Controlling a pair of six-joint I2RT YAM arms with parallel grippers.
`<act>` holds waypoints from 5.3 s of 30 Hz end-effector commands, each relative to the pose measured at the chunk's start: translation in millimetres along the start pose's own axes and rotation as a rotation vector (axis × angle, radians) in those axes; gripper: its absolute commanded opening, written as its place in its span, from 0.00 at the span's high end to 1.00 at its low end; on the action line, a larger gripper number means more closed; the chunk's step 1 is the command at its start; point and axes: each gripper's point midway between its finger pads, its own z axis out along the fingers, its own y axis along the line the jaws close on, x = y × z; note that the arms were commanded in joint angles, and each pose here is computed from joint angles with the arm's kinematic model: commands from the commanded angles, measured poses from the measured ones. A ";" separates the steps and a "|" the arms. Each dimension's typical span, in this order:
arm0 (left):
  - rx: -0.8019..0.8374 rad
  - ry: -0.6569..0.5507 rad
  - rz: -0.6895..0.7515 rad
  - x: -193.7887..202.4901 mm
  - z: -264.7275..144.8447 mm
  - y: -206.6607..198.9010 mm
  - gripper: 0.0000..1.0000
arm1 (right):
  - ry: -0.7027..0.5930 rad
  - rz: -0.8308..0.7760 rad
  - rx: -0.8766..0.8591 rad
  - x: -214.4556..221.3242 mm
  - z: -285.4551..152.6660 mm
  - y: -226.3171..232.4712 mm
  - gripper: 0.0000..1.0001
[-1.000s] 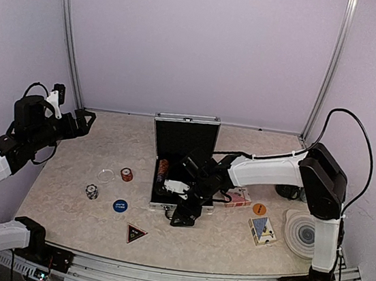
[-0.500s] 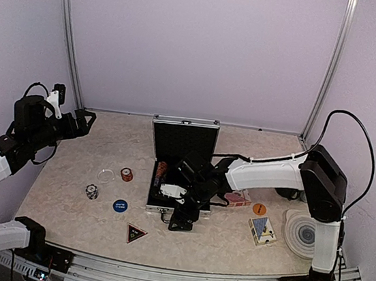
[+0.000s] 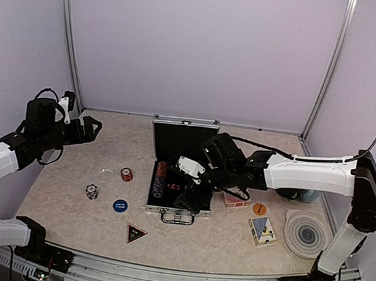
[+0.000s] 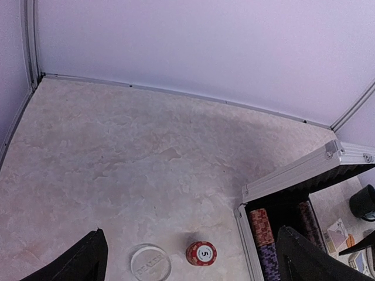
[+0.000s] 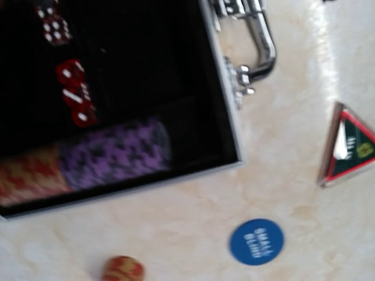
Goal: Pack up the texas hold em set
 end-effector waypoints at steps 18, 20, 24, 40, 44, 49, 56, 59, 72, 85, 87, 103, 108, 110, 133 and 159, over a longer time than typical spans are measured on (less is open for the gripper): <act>0.098 0.278 0.112 63.2 33.8 -38.9 0.01 | 0.042 0.527 0.464 91.5 -47.2 -92.9 0.01; 0.101 0.283 0.111 64.6 34.6 -39.2 0.01 | 0.065 0.595 0.511 107.6 -51.8 -105.8 0.01; 0.106 0.282 0.106 64.6 34.0 -40.0 0.01 | 0.104 0.683 0.590 136.5 -59.1 -124.3 0.01; 0.149 0.277 0.094 62.5 30.9 -48.0 0.01 | 0.225 0.817 0.614 193.4 -40.2 -139.8 0.01; 0.151 0.267 0.096 60.2 28.5 -48.7 0.01 | 0.247 0.834 0.618 198.5 -34.2 -141.2 0.01; 0.154 0.260 0.095 58.1 27.1 -49.2 0.01 | 0.258 0.872 0.609 202.1 -30.0 -138.6 0.01; 0.157 0.249 0.093 55.3 25.5 -49.8 0.01 | 0.150 0.942 0.622 180.0 -45.8 -142.4 0.01; 0.159 0.245 0.092 54.3 24.9 -50.3 0.01 | 0.100 0.973 0.629 171.3 -51.8 -144.9 0.01; 0.159 0.240 0.090 53.4 24.1 -49.8 0.01 | 0.130 1.064 0.643 191.0 -39.8 -137.7 0.01; 0.164 0.230 0.088 50.7 22.3 -51.0 0.01 | 0.134 1.065 0.621 186.2 -24.2 -130.8 0.01; 0.167 0.232 0.088 51.4 22.2 -51.4 0.01 | 0.134 1.068 0.619 185.4 -22.9 -129.8 0.01; 0.174 0.238 0.086 53.4 22.3 -52.9 0.01 | 0.169 1.068 0.629 186.3 -12.4 -123.8 0.01; 0.171 0.234 0.087 52.2 21.9 -52.6 0.01 | 0.101 1.072 0.649 169.7 -28.3 -129.7 0.01; 0.173 0.234 0.086 52.0 22.0 -53.0 0.01 | 0.062 1.071 0.630 158.4 -32.5 -130.8 0.01; 0.166 0.247 0.081 55.0 26.1 -50.0 0.01 | 0.161 0.951 0.715 151.8 -19.5 -127.1 0.01; 0.168 0.247 0.078 54.9 25.9 -48.8 0.01 | 0.271 0.934 0.789 178.8 -14.0 -123.9 0.01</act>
